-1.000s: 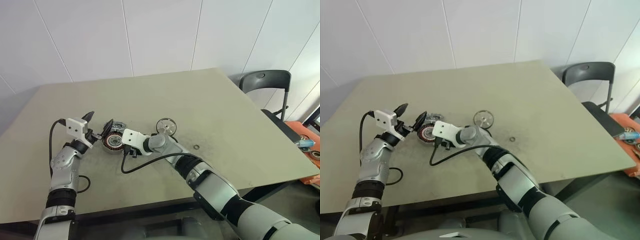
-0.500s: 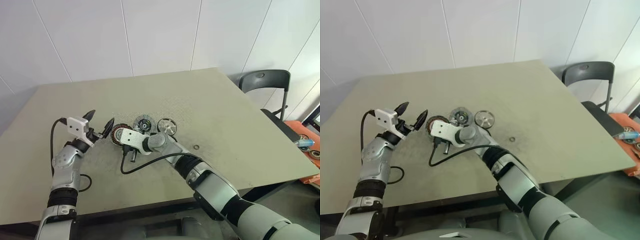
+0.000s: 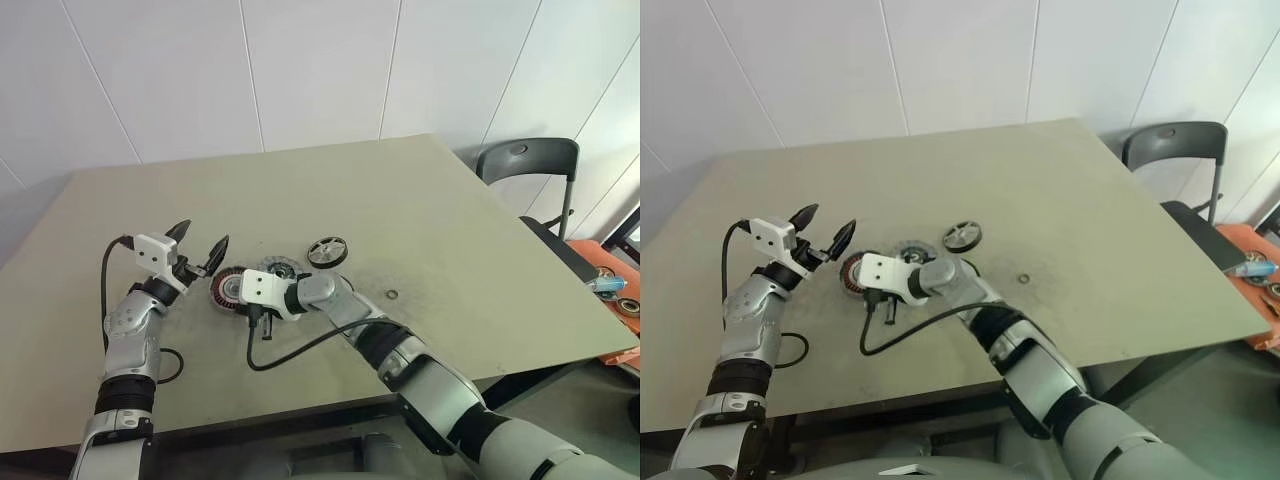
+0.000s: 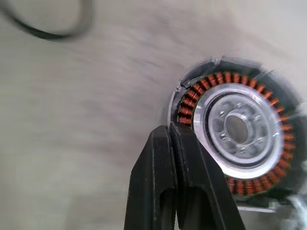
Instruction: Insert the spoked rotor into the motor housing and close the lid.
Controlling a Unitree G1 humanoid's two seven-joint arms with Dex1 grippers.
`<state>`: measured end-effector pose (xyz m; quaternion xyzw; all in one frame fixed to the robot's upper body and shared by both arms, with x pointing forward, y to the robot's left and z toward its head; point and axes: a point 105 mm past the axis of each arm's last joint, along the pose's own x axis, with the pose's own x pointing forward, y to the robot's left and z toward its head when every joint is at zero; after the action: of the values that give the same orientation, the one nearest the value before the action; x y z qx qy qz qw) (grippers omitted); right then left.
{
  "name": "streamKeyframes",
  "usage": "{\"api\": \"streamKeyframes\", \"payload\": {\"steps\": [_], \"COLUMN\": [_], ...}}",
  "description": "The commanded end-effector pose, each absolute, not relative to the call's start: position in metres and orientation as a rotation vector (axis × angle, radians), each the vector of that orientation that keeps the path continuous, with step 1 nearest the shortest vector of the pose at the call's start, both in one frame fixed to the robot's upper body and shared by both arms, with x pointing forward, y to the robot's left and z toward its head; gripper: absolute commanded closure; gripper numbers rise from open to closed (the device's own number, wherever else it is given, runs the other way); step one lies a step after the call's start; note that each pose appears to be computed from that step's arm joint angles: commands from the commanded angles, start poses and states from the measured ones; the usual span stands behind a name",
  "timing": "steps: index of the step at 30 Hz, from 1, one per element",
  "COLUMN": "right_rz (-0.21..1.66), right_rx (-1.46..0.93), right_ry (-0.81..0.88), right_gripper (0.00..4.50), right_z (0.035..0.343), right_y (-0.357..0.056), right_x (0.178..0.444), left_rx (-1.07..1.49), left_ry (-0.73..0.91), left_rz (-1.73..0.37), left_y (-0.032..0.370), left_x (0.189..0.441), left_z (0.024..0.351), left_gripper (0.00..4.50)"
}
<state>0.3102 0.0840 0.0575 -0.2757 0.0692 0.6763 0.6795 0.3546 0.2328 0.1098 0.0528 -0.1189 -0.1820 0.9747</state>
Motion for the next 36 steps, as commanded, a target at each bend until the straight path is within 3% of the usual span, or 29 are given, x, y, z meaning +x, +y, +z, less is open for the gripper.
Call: {"api": "streamKeyframes", "payload": {"steps": [1, 9, 17, 23, 29, 34, 36], "right_rz": [1.587, 1.582, 1.584, 1.624, 1.532, 1.509, 1.519], "right_rx": [-0.650, -0.849, -0.915, -0.802, -0.697, -0.684, -0.674], "right_ry": [0.068, 0.168, 0.212, 0.221, 0.171, 0.195, 0.211], "right_gripper": [4.50, 4.50, 4.50, 4.50, 4.50, 4.50, 4.07], "right_z": [0.086, 0.072, 0.070, 0.079, 0.093, 0.086, 0.083], "right_y": [0.074, 0.019, -0.007, -0.006, 0.011, 0.010, 0.009], "right_x": [0.305, 0.308, 0.307, 0.295, 0.308, 0.310, 0.307], "left_rx": [0.126, 0.113, 0.106, 0.107, 0.109, 0.112, 0.111], "left_ry": [-0.298, -0.293, -0.295, -0.300, -0.296, -0.292, -0.290], "left_rz": [-0.376, -0.396, -0.399, -0.397, -0.401, -0.398, -0.396], "left_y": [0.233, 0.226, 0.222, 0.219, 0.216, 0.218, 0.219], "left_x": [0.355, 0.355, 0.355, 0.353, 0.353, 0.353, 0.353], "left_z": [0.127, 0.123, 0.123, 0.126, 0.129, 0.130, 0.129], "left_gripper": [0.00, 0.00, 0.00, 0.00, 0.00, 0.00, 0.00]}}
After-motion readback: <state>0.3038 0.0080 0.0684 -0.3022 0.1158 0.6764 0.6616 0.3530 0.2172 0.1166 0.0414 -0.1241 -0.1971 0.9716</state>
